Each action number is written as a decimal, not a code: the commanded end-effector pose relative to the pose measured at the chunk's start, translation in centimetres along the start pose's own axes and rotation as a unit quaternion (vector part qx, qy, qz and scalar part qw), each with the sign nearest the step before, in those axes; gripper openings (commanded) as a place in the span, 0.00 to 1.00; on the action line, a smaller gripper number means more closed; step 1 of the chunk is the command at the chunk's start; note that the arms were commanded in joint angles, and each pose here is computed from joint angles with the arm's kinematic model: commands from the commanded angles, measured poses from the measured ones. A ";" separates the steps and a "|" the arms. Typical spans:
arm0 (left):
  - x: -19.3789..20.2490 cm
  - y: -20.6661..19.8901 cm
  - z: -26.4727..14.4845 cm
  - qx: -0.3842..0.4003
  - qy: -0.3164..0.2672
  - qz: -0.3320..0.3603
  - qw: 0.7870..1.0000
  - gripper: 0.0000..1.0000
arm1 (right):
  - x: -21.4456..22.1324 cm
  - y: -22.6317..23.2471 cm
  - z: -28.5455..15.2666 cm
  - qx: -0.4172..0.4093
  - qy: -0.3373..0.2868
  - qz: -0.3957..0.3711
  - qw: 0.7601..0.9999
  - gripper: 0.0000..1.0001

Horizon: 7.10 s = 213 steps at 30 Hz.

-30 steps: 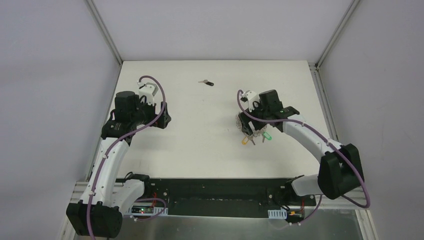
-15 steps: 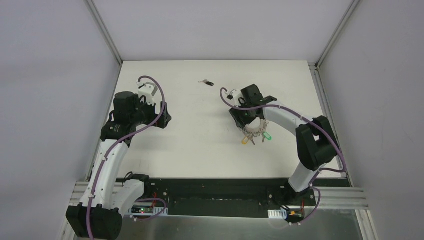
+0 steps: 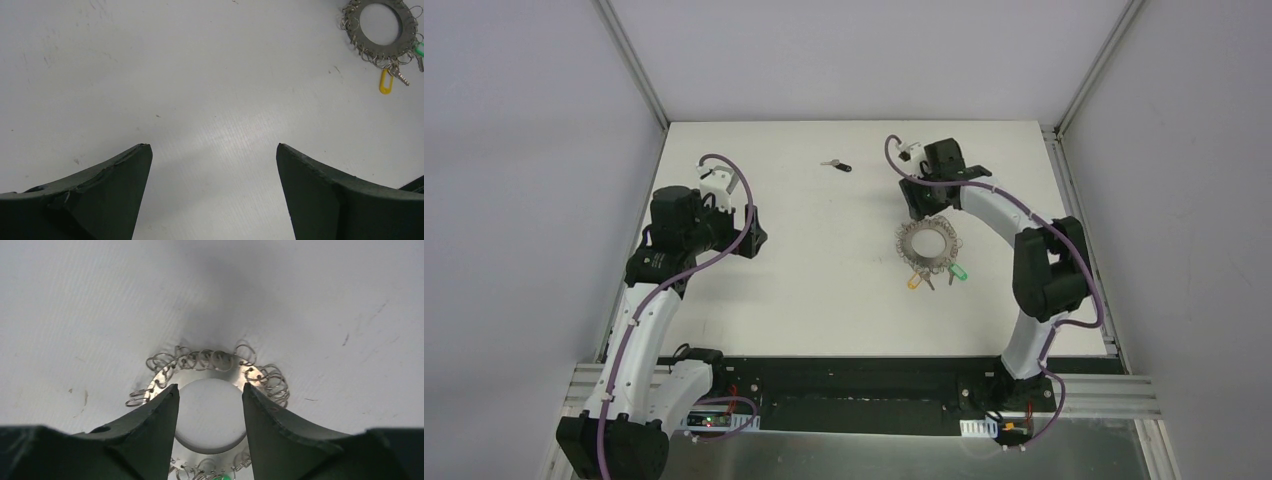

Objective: Put the keys on the keyring

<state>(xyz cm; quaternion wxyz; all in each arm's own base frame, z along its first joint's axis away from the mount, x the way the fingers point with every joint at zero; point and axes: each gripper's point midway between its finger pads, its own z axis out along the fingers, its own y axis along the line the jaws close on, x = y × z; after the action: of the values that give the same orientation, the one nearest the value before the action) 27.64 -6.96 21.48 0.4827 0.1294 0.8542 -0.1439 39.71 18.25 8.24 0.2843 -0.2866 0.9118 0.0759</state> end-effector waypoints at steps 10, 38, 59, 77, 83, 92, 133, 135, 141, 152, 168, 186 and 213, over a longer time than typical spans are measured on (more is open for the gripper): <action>-0.6 -0.4 0.0 0.012 -0.021 -0.002 1.000 1.00 | -0.3 -4.4 0.1 0.022 0.022 0.057 0.998 0.43; -0.2 -0.5 0.3 0.018 -0.017 -0.002 1.000 1.00 | 0.1 -1.8 0.7 -0.091 0.043 -0.058 0.993 0.40; 0.0 -0.6 0.2 0.022 -0.021 0.001 1.000 1.00 | 0.2 4.2 2.1 -0.135 0.058 -0.040 0.988 0.34; 0.1 -0.7 0.3 0.023 -0.021 0.001 1.000 1.00 | 2.7 4.0 2.6 -0.126 0.088 -0.036 0.987 0.29; 0.2 -0.6 0.4 0.024 -0.020 0.001 1.000 1.00 | 2.1 4.2 2.5 -0.133 0.081 -0.030 0.987 0.20; 0.0 -0.7 0.4 0.026 -0.020 -0.001 0.999 1.00 | 1.1 3.8 2.2 -0.127 0.074 -0.032 0.989 0.00; -14.7 -23.9 -4.8 0.447 0.015 0.019 0.894 0.47 | -11.3 16.7 -30.2 -0.516 -0.260 -0.081 0.812 0.00; -14.9 -24.3 -4.9 0.454 0.015 0.011 0.891 0.46 | -11.3 16.9 -30.7 -0.525 -0.260 -0.076 0.807 0.00; -14.8 -24.6 -4.3 0.450 0.017 -0.001 0.893 0.38 | -11.6 17.1 -31.6 -0.555 -0.256 -0.057 0.790 0.00; -14.4 -23.9 -2.7 0.425 0.009 0.009 0.905 0.55 | -11.1 16.8 -31.9 -0.568 -0.251 -0.042 0.783 0.00; -15.6 -25.6 -2.5 0.469 -0.003 0.008 0.883 0.33 | -11.0 16.3 -32.0 -0.582 -0.253 -0.023 0.772 0.00; -14.1 -26.4 -2.1 0.472 0.011 0.025 0.881 0.02 | -11.8 15.2 -32.0 -0.562 -0.274 0.006 0.780 0.00; -12.6 -21.4 2.3 0.288 0.022 -0.010 0.957 0.20 | -13.5 12.1 -29.4 -0.475 -0.302 0.086 0.822 0.00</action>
<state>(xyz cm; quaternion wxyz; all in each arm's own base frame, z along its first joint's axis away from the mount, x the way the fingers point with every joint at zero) 27.57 -29.60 32.54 0.3790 0.2819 0.7819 -0.4070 29.04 26.28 36.45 0.3128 -0.2359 0.6805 0.6192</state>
